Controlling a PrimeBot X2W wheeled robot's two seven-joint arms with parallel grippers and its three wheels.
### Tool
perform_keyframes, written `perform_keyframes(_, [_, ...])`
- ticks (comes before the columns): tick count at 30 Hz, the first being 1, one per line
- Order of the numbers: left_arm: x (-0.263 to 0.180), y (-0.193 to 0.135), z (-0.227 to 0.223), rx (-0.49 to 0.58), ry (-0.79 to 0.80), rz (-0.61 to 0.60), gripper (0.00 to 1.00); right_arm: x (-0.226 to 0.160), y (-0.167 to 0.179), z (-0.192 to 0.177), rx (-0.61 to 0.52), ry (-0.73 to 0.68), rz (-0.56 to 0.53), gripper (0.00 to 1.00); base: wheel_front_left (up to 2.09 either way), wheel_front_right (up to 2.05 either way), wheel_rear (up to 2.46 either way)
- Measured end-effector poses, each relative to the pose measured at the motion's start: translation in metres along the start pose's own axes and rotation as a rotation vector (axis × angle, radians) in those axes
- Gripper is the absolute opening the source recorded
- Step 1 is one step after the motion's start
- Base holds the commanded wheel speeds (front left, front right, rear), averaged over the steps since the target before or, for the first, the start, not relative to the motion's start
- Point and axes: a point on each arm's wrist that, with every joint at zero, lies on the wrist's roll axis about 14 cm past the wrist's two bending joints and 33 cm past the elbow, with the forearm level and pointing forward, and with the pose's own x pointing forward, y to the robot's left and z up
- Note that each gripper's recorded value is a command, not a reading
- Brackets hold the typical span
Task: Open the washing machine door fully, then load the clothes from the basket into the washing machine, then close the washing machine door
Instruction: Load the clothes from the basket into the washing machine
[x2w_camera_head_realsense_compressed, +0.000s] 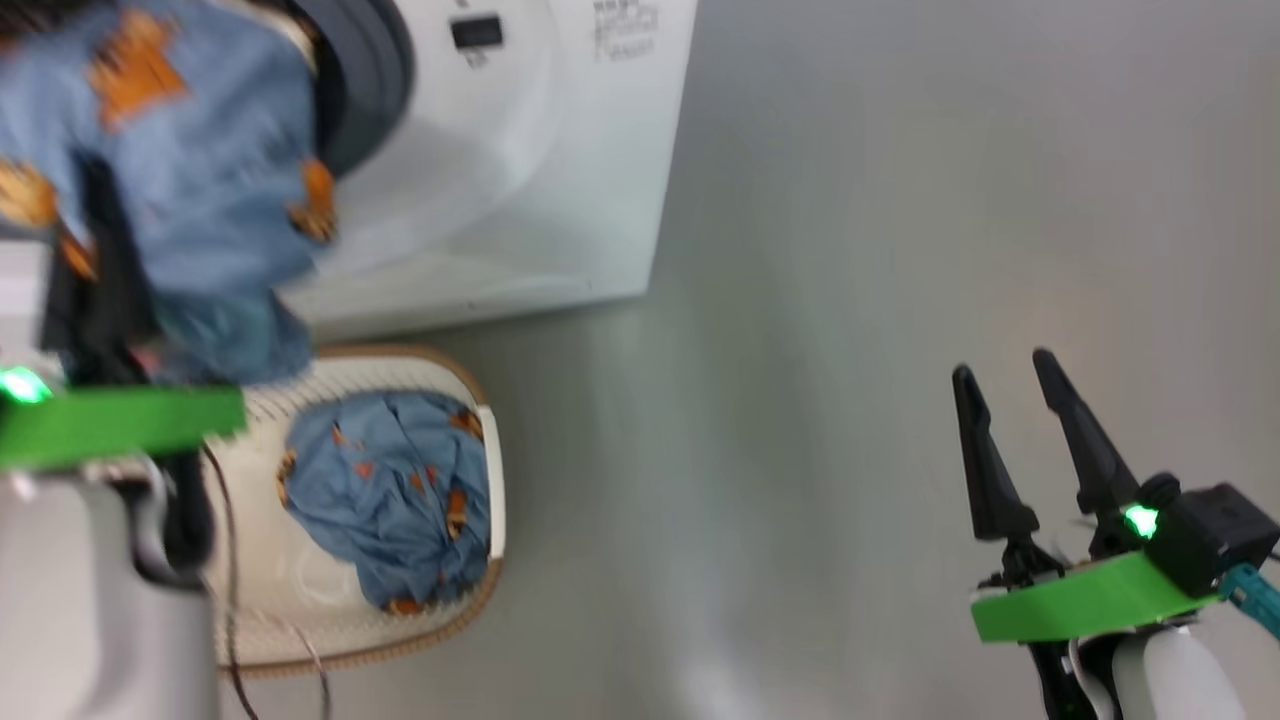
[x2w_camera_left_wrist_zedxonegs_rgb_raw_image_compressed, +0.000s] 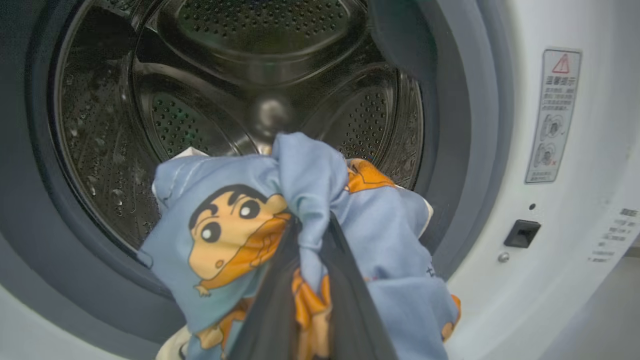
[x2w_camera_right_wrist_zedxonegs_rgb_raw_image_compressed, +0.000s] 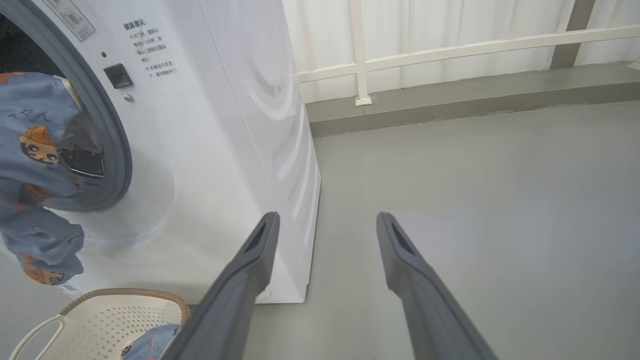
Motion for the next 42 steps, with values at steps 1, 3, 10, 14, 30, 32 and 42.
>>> perform_keyframes(1, [0.008, 0.003, -0.004, 0.007, 0.002, 0.002, 0.0, 0.004, -0.001, -0.005, 0.004, 0.008, -0.002, 1.0, 0.0, 0.0, 0.0])
perform_keyframes(3, [0.024, 0.009, -0.014, 0.018, 0.011, 0.002, 0.0, 0.01, -0.004, -0.014, 0.003, 0.024, -0.005, 1.0, 0.0, 0.0, 0.0])
perform_keyframes(10, [0.071, 0.03, -0.05, 0.054, 0.052, 0.01, 0.0, 0.024, -0.013, -0.049, 0.006, 0.097, -0.018, 1.0, 0.0, 0.0, 0.0])
perform_keyframes(14, [0.094, 0.038, -0.069, 0.077, 0.088, 0.001, 0.0, 0.029, -0.013, -0.067, 0.014, 0.132, -0.014, 1.0, 0.0, 0.0, 0.0])
perform_keyframes(30, [0.173, 0.033, -0.119, 0.022, 0.402, -0.068, 0.0, 0.037, -0.019, -0.116, 0.073, 0.224, -0.039, 1.0, 0.0, 0.0, 0.0])
perform_keyframes(32, [0.175, 0.034, -0.129, 0.03, 0.445, -0.078, 0.0, 0.039, -0.021, -0.121, 0.074, 0.231, -0.042, 1.0, 0.0, 0.0, 0.0])
perform_keyframes(42, [0.2, 0.052, -0.148, 0.046, 0.481, -0.071, 0.0, 0.037, -0.026, -0.155, 0.086, 0.304, -0.054, 1.0, 0.0, 0.0, 0.0])
